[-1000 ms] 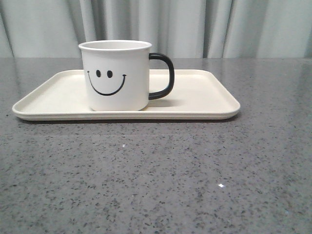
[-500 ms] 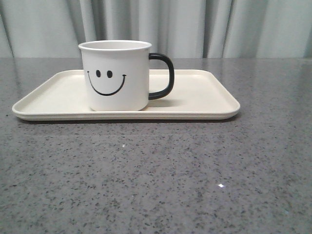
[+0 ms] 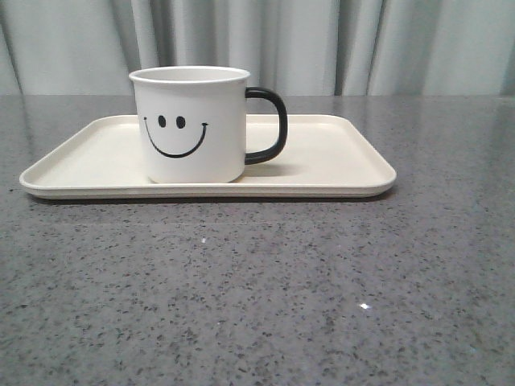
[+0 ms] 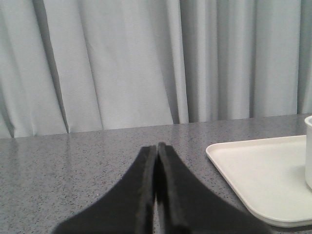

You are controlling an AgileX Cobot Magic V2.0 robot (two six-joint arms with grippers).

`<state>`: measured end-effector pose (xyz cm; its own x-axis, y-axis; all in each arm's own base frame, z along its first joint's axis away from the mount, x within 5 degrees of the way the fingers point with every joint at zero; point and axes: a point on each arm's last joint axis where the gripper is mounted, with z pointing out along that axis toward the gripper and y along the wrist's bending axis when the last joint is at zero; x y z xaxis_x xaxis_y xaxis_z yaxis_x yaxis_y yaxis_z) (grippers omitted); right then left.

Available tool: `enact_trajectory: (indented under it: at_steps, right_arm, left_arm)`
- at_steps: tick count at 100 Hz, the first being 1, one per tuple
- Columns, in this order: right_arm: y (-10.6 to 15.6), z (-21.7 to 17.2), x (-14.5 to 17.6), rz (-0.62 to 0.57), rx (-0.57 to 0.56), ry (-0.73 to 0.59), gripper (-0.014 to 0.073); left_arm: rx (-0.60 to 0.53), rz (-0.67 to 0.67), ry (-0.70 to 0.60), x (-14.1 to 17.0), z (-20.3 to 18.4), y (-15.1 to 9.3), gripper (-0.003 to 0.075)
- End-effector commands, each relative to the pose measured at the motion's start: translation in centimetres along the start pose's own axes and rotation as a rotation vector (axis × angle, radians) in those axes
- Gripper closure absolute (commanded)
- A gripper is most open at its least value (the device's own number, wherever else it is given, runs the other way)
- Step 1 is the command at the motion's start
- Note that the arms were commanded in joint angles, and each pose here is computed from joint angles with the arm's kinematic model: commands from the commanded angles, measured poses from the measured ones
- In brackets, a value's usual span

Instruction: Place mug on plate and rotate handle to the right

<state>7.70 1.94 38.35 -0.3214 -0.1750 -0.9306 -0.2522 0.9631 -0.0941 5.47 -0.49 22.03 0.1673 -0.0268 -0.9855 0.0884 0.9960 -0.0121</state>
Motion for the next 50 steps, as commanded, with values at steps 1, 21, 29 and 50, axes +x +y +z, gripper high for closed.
enact_trajectory:
  at_steps: [1, 21, 29, 50]
  right_arm:
    - [-0.3, -0.4, -1.2, 0.009, 0.035, -0.084, 0.0706]
    - [-0.3, -0.4, -1.2, 0.009, 0.034, -0.084, 0.0706]
    - [-0.1, -0.7, -1.2, 0.004, 0.034, -0.095, 0.0706]
    - [1.1, -2.9, -0.7, -0.039, -0.015, -0.176, 0.0706]
  left_arm:
    - [0.002, -0.013, -0.097, -0.6, -0.3, 0.0, 0.0740]
    - [0.002, -0.013, -0.097, -0.6, -0.3, 0.0, 0.0740]
    - [0.002, -0.013, -0.097, -0.6, -0.3, 0.0, 0.0740]
    - [0.002, -0.013, -0.097, -0.6, -0.3, 0.0, 0.0740]
